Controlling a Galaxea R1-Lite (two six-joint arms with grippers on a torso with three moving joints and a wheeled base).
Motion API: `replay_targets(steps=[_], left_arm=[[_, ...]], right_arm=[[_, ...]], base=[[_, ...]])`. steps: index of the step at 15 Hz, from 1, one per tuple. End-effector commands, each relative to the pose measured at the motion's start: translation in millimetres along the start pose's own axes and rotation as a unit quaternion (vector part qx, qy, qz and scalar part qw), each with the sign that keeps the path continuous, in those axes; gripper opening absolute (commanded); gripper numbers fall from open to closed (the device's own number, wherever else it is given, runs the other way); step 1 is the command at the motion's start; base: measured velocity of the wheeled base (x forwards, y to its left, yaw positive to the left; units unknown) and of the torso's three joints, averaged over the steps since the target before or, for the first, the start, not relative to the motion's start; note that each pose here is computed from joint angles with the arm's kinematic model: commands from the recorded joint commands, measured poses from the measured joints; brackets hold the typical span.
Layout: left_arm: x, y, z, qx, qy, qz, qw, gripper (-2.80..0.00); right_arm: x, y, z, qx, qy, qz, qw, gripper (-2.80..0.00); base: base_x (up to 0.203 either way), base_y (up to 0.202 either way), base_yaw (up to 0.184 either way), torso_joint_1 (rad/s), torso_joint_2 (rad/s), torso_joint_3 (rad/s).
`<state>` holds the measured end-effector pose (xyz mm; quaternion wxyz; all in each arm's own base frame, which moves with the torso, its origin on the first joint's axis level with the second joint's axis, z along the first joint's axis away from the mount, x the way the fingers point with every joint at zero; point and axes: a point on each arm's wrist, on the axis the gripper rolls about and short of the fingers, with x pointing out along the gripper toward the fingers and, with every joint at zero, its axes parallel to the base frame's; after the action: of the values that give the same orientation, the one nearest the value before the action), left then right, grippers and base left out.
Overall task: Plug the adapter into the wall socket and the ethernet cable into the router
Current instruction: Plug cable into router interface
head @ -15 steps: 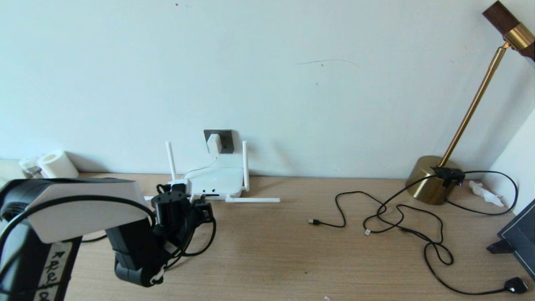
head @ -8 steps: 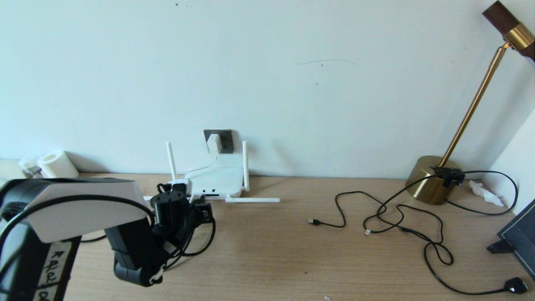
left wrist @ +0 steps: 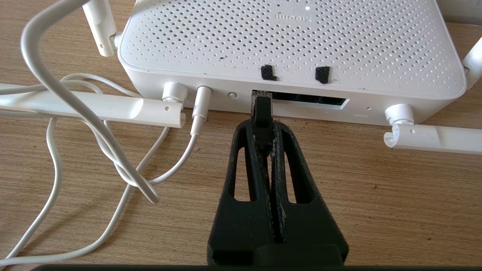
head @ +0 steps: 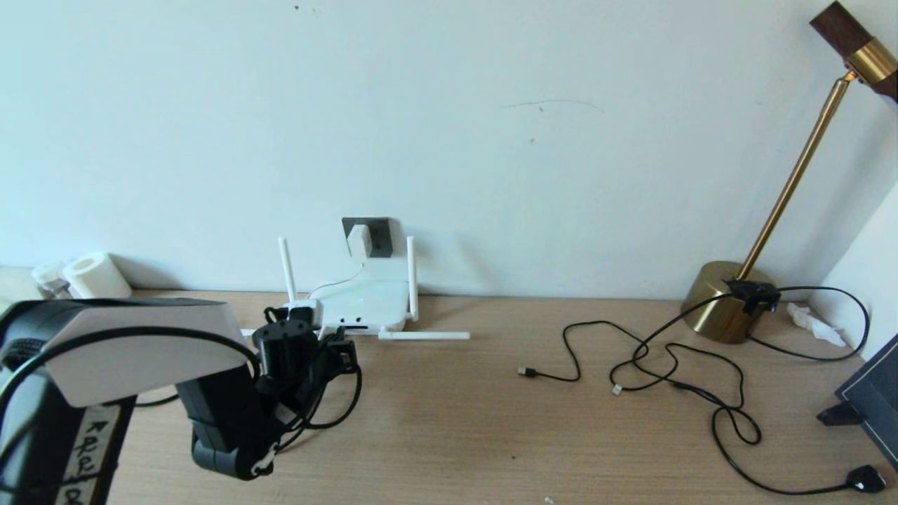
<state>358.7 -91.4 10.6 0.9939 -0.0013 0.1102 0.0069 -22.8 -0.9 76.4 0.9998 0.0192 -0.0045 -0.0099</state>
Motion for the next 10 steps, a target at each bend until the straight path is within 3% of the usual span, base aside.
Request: replay_targets(steps=[1, 10], left_arm=[[0.6, -0.6, 1.2, -0.002, -0.006, 0.000, 1.0000, -2.80], [-0.8, -3.9, 3.1, -0.001, -0.008, -0.005, 1.0000, -2.80]], right_arm=[[0.0, 0.0, 0.1, 0.000, 0.000, 0.000, 1.000, 0.00], [0.1, 0.0, 0.1, 0.000, 0.000, 0.000, 1.000, 0.00]], base=[[0.000, 0.000, 0.000, 0.000, 0.00, 0.000], [0.000, 0.000, 0.000, 0.000, 0.00, 0.000]])
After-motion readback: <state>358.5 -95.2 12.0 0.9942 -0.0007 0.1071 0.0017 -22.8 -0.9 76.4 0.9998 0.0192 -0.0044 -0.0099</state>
